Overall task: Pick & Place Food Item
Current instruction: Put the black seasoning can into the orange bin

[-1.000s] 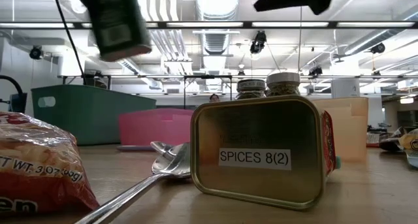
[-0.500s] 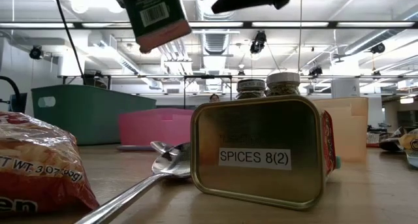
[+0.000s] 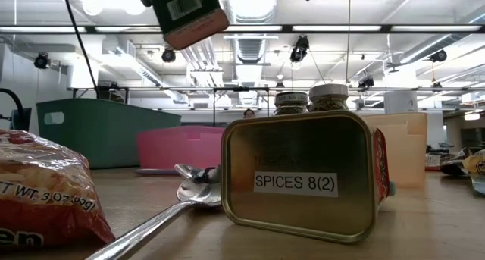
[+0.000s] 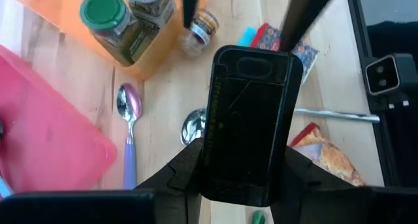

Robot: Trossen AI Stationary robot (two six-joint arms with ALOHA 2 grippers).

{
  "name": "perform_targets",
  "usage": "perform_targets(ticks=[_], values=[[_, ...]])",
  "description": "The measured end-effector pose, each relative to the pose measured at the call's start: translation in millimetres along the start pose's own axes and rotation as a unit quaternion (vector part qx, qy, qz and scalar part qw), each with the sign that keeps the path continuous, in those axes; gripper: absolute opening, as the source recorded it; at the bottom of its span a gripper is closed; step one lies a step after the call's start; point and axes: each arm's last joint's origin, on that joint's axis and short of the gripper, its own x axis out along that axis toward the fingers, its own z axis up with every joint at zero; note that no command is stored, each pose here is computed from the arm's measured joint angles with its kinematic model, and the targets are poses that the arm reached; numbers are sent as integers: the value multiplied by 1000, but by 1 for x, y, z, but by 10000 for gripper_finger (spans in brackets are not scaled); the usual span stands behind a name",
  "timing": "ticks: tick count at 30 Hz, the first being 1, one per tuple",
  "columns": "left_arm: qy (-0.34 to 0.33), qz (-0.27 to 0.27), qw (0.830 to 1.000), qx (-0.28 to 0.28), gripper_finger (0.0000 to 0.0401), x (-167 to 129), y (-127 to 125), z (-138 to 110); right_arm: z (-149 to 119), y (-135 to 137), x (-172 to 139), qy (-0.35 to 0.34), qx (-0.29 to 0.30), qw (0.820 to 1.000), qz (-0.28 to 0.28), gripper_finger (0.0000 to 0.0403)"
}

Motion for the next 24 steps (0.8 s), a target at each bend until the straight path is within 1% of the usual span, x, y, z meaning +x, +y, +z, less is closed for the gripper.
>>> perform_targets(ticks=[4,7,24], values=[[0,0,1000,1,117,0,0,0,2,2,0,-1,14,1000,23,235],[0,0,1000,2,117,0,0,0,3,2,0,-6,21,999,28,235],[-9,-4,1000,0,117,0,-1,2,8,-8,9,-15,51,998,19,235]])
